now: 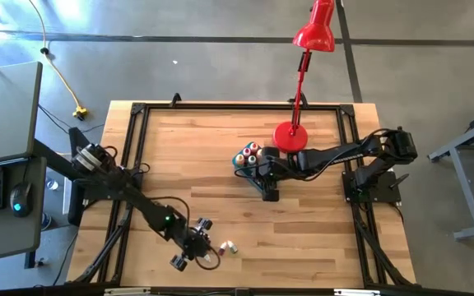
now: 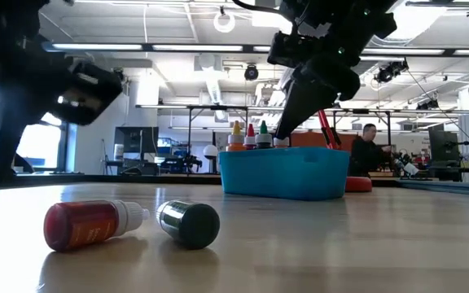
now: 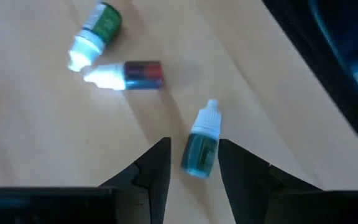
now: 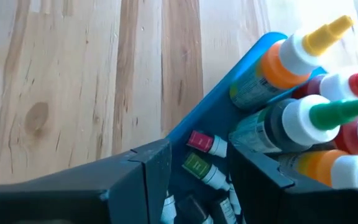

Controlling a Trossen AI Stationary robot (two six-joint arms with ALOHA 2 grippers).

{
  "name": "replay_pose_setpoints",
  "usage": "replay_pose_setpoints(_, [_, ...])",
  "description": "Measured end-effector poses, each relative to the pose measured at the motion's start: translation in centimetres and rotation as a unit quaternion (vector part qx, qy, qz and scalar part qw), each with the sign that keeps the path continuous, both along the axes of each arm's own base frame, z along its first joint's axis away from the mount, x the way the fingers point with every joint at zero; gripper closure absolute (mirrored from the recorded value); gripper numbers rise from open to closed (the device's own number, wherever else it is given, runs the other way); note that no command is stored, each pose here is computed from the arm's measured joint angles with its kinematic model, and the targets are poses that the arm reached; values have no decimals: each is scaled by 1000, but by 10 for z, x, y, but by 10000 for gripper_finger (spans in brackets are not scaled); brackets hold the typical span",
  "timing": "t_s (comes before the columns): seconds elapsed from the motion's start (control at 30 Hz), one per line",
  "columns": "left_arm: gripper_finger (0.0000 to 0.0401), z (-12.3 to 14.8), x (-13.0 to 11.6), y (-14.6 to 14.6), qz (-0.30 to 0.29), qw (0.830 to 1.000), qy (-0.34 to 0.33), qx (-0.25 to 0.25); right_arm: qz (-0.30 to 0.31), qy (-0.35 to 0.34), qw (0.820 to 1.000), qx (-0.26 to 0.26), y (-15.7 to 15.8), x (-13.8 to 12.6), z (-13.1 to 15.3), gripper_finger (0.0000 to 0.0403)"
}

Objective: Pick & Place food coloring
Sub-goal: Put the small food coloring bottle into the blue container

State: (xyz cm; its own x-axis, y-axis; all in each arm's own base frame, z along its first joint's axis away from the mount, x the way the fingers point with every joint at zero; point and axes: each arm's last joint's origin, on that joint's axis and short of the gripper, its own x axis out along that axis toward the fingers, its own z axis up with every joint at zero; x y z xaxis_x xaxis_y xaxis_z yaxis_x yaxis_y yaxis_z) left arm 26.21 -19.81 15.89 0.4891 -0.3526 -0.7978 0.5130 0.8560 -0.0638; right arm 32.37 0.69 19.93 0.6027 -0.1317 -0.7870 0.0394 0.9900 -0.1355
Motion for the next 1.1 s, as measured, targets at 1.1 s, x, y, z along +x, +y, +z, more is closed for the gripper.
replay_pose_setpoints(1.1, [346, 21, 52, 14, 5, 941, -181, 286, -67, 39, 996, 45, 53, -98, 54, 265])
